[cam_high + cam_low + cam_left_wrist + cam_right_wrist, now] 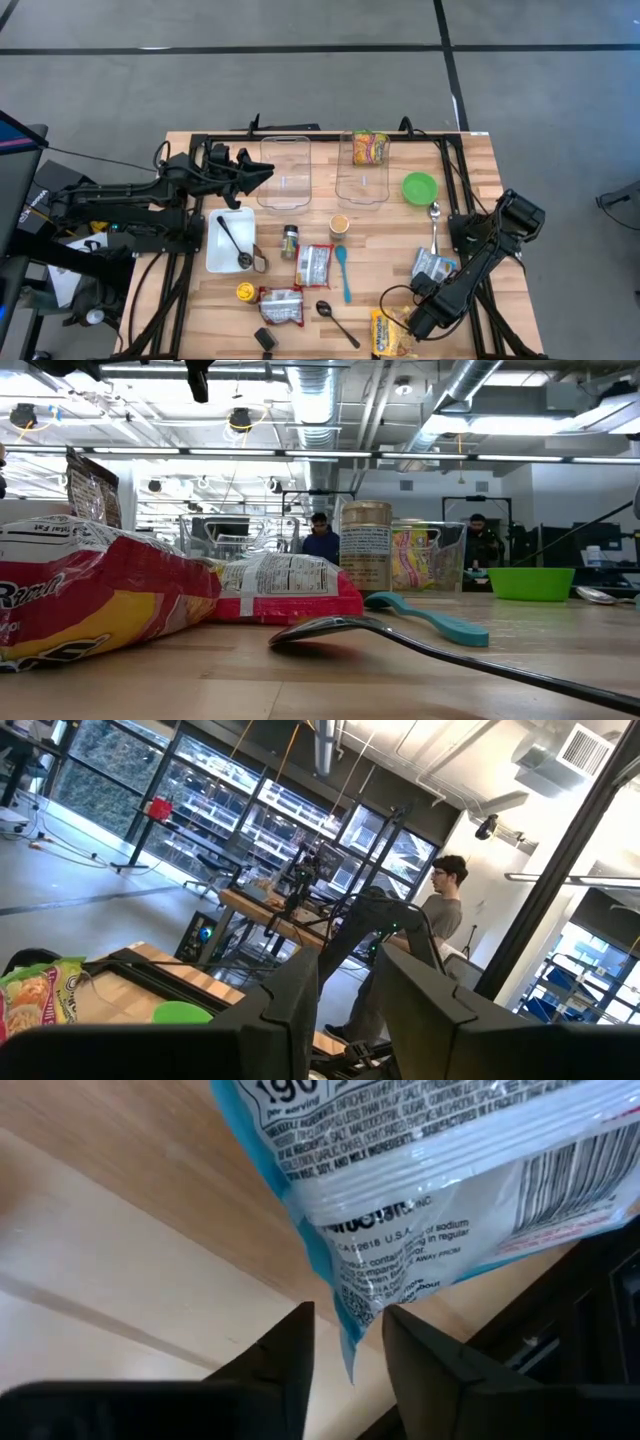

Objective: Pick & Place Food Item
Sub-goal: Put the blue noodle pack into the right transparent bin

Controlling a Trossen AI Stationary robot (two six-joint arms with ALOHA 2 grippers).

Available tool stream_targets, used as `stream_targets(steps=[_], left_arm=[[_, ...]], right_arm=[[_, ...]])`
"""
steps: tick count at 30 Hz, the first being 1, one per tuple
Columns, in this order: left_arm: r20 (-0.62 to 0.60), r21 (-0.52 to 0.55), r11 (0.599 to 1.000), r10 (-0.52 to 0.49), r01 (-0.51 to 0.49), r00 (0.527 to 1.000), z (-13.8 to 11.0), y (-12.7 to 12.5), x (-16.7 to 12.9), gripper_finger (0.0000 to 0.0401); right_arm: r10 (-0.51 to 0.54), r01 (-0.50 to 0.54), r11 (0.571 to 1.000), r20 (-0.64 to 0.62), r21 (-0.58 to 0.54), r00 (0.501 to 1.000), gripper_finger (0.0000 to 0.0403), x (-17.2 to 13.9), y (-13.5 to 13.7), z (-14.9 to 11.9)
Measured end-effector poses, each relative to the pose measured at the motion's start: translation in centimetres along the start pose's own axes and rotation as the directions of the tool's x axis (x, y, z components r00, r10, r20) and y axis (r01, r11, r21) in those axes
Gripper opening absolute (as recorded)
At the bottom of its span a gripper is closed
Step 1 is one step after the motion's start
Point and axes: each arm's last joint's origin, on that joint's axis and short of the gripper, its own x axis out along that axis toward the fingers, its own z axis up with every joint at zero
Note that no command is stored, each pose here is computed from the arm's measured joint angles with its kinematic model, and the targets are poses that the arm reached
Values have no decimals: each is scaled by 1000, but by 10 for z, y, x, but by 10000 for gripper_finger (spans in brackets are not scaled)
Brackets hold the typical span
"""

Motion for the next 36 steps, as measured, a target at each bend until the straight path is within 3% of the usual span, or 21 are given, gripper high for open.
stream_targets(steps=[13, 25, 36], left_arm=[[0, 0, 1000, 0, 0, 1000, 0, 0, 0, 102], [0, 0, 1000, 0, 0, 1000, 0, 0, 0, 102], [0, 0, 1000, 0, 0, 1000, 0, 0, 0, 102]], right_arm=[[0, 0, 1000, 3, 0, 1000, 6, 0, 0, 0], [-3, 3, 1000, 21, 0, 1000, 1, -15, 3, -3], [135, -128, 990, 120, -60, 984, 0, -61, 19, -11]])
